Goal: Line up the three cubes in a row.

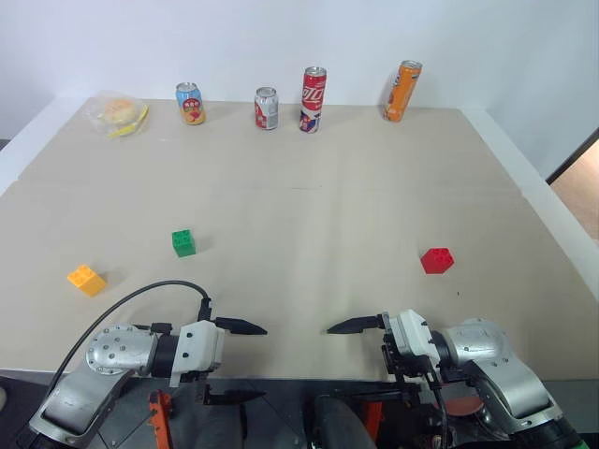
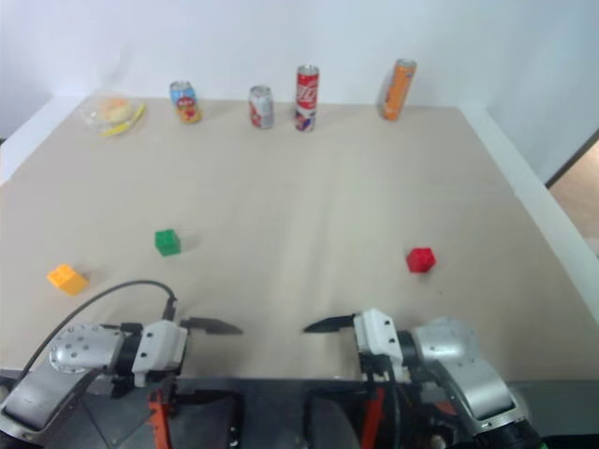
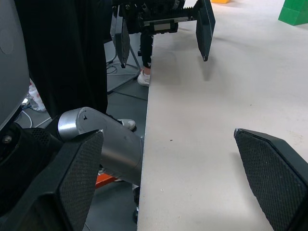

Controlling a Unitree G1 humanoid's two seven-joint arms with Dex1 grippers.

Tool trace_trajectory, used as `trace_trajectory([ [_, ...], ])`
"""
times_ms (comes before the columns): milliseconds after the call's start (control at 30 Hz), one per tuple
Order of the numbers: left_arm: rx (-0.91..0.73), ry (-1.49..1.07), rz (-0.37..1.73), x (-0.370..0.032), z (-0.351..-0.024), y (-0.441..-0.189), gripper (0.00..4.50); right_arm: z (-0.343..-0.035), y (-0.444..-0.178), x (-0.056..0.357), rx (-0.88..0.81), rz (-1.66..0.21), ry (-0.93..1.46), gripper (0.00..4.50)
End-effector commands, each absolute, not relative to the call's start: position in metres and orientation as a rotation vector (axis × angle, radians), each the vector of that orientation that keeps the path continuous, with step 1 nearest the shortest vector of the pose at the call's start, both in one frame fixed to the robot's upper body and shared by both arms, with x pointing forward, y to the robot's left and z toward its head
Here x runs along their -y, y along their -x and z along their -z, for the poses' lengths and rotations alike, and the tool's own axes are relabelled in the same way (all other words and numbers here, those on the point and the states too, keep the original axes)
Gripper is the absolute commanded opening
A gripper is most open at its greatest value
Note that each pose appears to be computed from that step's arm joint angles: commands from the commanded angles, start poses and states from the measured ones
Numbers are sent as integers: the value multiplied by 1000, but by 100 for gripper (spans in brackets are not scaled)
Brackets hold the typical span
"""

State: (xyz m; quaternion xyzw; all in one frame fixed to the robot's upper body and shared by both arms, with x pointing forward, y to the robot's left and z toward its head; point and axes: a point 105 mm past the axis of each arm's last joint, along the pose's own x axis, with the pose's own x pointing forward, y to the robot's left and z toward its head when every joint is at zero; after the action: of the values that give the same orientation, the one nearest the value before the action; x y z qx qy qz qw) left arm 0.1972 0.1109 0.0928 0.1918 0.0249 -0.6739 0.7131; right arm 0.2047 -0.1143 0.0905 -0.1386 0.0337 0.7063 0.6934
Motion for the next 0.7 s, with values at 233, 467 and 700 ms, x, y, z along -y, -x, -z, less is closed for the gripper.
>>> trace_trajectory([
  [233, -49, -367, 1494, -103, -98, -189, 449, -96, -200, 113, -65, -1588, 274, 450],
  [467, -53, -373, 1504, -103, -96, -187, 449, -92, -196, 117, -132, -1598, 268, 450],
  [700, -49, -371, 1504, -104, -97, -187, 449, -91, -202, 114, -232, -1565, 283, 450],
])
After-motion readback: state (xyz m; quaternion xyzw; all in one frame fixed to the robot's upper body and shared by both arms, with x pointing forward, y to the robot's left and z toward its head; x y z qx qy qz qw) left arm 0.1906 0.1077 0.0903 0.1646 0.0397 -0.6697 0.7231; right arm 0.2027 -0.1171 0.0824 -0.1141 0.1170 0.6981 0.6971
